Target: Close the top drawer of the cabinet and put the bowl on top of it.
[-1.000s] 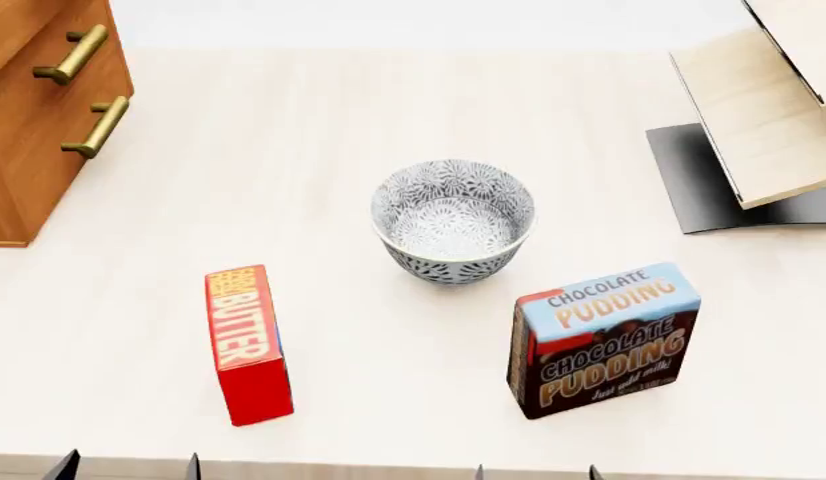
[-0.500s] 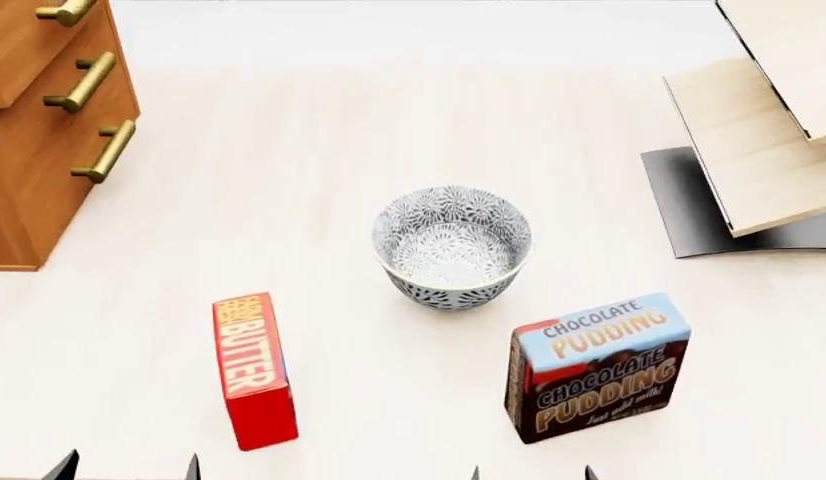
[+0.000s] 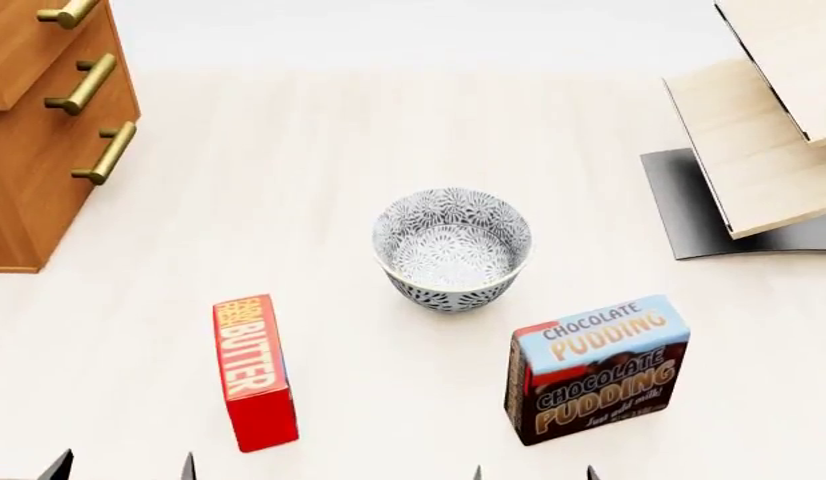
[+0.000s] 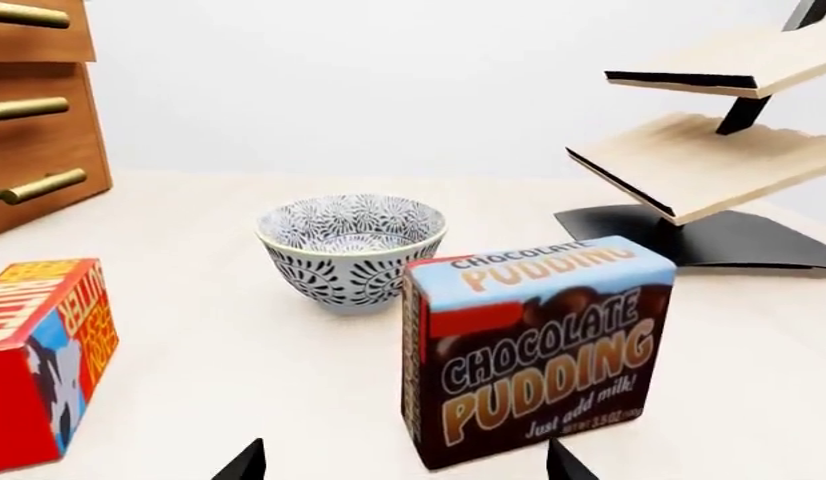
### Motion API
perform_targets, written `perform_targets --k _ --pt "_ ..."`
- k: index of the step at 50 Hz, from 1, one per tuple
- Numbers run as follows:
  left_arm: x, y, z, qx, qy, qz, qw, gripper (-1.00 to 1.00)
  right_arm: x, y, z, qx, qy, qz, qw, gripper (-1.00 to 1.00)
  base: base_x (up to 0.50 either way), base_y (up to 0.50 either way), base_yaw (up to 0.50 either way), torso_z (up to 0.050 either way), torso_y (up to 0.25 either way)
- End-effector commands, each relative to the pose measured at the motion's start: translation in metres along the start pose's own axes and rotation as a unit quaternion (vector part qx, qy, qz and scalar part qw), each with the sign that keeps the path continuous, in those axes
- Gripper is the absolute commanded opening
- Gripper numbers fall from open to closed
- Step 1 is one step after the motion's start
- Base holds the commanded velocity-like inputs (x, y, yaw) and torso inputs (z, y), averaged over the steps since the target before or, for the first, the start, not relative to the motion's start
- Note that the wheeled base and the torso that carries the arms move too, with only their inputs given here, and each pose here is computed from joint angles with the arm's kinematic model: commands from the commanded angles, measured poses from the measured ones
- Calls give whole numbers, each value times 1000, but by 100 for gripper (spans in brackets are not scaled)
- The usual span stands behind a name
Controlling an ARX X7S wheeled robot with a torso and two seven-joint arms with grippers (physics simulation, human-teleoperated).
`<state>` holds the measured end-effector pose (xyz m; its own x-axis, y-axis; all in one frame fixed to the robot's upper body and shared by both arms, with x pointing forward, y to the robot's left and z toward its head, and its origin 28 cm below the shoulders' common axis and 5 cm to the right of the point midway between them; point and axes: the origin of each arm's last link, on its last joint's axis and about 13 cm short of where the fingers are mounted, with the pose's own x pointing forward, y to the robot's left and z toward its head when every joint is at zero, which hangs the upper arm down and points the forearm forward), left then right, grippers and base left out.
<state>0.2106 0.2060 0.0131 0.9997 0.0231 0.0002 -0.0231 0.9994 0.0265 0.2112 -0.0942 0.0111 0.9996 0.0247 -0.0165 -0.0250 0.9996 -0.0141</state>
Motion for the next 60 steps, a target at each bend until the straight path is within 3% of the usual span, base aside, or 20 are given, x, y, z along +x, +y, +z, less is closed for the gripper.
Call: perform_targets --k 1,3,4,7,11,13,17,21,23,32,41,60 --pt "-1 -1 1 25 29 4 999 100 1 -1 2 -7 33 -47 998 100 0 0 0 0 0" --pt "-3 -1 13 -70 62 -6 996 100 -2 0 9 -27 35 -48 998 100 0 0 0 0 0" --pt "-4 -2 26 -8 37 0 999 100 -4 1 19 -42 44 -60 996 100 0 0 0 0 0" --pt "-18 -1 56 -33 29 -14 999 100 -17 6 52 -19 46 -45 998 100 0 0 0 0 0" --pt "-35 1 89 -41 25 -27 998 100 -32 11 92 -15 47 -35 998 100 0 0 0 0 0" --pt "-43 0 108 -63 23 -50 996 100 -41 14 111 -13 39 -23 999 100 0 0 0 0 0" --pt "-52 0 140 -37 -20 -55 998 100 -53 18 141 -22 14 -5 1000 100 0 0 0 0 0" --pt "-57 -2 161 -8 -50 -61 997 100 -55 13 157 -54 -14 -45 997 100 0 0 0 0 0" --pt "-56 1 164 -5 -46 -60 997 100 -66 17 159 -59 -4 -9 998 100 0 0 0 0 0" --pt "-62 7 175 -18 -60 -48 997 100 -81 14 164 -30 -24 6 999 100 0 0 0 0 0" --pt "-71 3 171 8 -62 -63 996 100 -86 9 167 -27 -40 4 999 100 0 0 0 0 0" --pt "-75 5 165 8 -58 -70 996 100 -81 4 164 -18 -35 20 999 100 0 0 0 0 0"
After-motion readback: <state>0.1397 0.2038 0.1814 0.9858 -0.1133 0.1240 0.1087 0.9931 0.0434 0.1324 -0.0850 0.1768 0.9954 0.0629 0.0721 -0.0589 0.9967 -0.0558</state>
